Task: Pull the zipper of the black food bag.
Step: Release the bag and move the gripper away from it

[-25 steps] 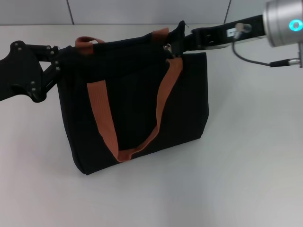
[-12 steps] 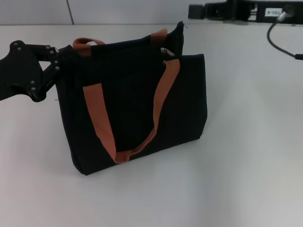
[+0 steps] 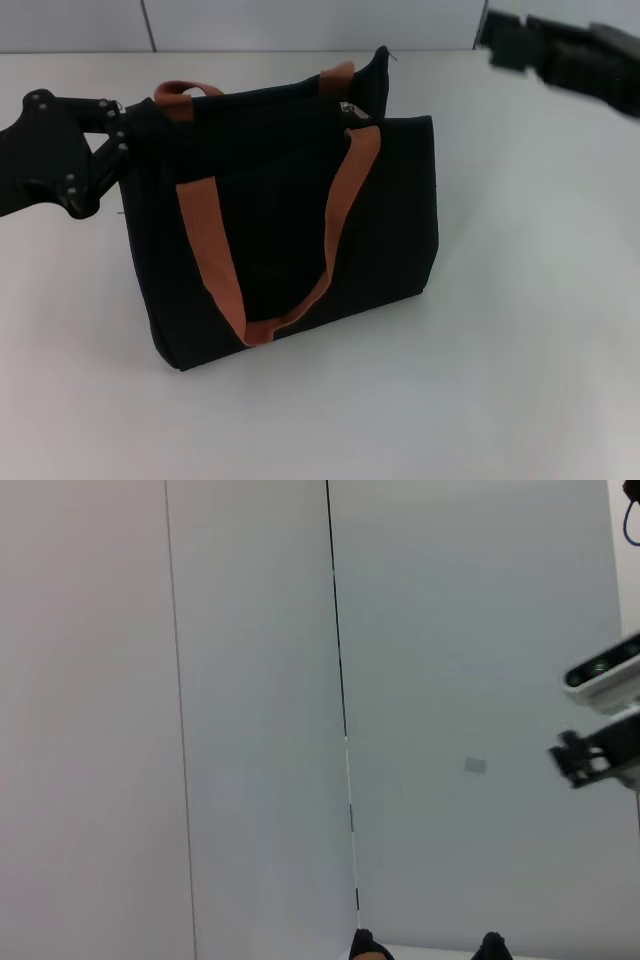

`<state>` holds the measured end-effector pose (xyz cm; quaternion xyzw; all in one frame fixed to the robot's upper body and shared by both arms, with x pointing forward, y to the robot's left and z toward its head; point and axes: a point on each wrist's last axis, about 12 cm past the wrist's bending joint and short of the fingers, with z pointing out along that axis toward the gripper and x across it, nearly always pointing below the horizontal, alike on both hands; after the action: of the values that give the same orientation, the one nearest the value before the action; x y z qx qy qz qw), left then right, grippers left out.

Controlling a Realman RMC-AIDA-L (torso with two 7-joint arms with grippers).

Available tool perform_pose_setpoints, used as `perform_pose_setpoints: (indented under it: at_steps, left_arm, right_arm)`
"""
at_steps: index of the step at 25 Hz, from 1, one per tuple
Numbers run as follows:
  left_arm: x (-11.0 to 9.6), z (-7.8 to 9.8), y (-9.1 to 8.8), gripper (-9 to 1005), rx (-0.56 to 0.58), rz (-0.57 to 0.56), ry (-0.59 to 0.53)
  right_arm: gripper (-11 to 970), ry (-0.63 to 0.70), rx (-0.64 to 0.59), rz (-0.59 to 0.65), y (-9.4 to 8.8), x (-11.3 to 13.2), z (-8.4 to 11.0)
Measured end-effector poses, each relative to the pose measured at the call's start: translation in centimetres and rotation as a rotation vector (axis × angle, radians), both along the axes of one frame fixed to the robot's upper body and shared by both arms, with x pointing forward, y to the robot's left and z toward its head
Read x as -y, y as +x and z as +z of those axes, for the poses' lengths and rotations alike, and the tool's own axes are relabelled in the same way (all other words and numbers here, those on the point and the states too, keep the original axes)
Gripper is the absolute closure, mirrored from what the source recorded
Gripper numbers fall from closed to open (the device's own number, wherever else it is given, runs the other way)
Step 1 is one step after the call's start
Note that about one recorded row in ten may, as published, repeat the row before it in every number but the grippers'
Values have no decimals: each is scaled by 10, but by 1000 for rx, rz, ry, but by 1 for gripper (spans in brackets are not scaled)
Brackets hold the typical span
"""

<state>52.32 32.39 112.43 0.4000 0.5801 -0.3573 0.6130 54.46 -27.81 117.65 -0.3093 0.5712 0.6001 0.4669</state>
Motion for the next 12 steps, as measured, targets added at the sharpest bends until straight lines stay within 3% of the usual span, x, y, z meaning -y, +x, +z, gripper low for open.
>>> perform_pose_setpoints:
  at_steps: [4, 9, 11, 12]
  left_arm:
    - [-1, -1, -1, 950, -4, 3, 2]
    - [-2, -2, -1, 949, -18, 6, 1]
    - [-2, -2, -1, 949, -23, 4, 2]
    - [-2, -2, -1, 949, -27, 4, 3]
  right_arm:
    - [565, -63, 178, 66, -32, 9, -22]
    - [401, -150, 215, 81, -46, 11, -44]
    - [190, -197, 215, 103, -50, 9, -53]
    - [190, -245, 216, 121, -53, 5, -64]
